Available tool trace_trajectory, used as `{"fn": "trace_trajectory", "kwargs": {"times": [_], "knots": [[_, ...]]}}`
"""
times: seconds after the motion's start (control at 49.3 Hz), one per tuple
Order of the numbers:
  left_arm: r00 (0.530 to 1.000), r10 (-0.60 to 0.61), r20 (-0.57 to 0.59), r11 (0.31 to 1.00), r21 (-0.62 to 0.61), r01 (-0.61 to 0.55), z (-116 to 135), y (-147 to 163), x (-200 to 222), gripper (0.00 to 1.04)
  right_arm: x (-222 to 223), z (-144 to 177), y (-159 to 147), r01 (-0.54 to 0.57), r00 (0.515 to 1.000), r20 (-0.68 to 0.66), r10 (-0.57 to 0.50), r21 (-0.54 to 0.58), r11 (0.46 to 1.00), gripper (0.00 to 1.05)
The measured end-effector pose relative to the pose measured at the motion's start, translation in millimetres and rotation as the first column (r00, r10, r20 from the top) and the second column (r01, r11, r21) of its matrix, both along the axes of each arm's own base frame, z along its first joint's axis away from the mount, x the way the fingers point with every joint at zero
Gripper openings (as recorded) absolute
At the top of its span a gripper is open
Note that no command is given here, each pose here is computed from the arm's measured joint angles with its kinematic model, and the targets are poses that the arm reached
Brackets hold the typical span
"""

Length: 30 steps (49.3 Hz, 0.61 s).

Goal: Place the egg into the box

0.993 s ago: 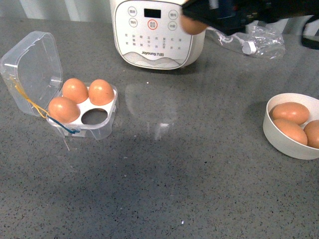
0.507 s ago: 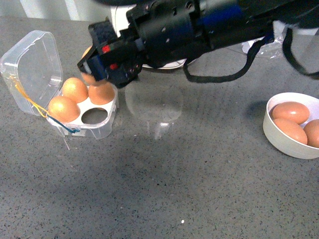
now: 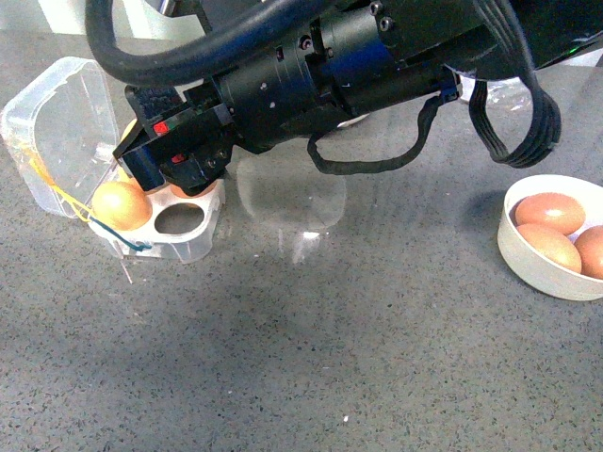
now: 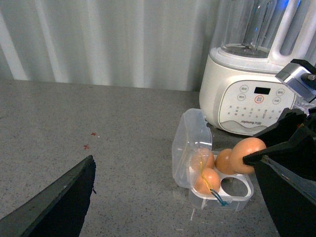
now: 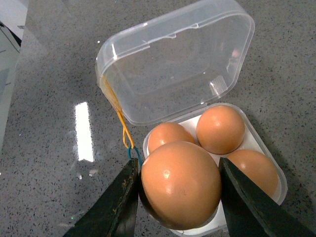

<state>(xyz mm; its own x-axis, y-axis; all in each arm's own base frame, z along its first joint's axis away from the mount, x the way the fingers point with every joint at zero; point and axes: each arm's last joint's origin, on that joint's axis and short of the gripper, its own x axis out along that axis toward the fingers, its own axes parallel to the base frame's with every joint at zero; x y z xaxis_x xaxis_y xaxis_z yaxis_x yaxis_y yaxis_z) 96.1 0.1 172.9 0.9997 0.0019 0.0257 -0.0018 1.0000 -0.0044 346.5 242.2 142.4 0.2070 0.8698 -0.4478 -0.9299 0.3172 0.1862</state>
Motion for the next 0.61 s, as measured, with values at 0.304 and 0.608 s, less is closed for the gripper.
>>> {"fn": "trace_trajectory", "kwargs": {"times": [0.304,0.608], "knots": [[1.000,0.000,0.000,1.000,0.000,0.000,0,0,0,0.98,2,-5,-2,0.008,0.999,0.047,-0.007,-0.024,1.000,0.63],[1.000,0.000,0.000,1.000,0.000,0.000,0,0,0,0.98,-6,16,-24,0.069,0.995,0.074,-0.070,0.018,0.997,0.97]]}}
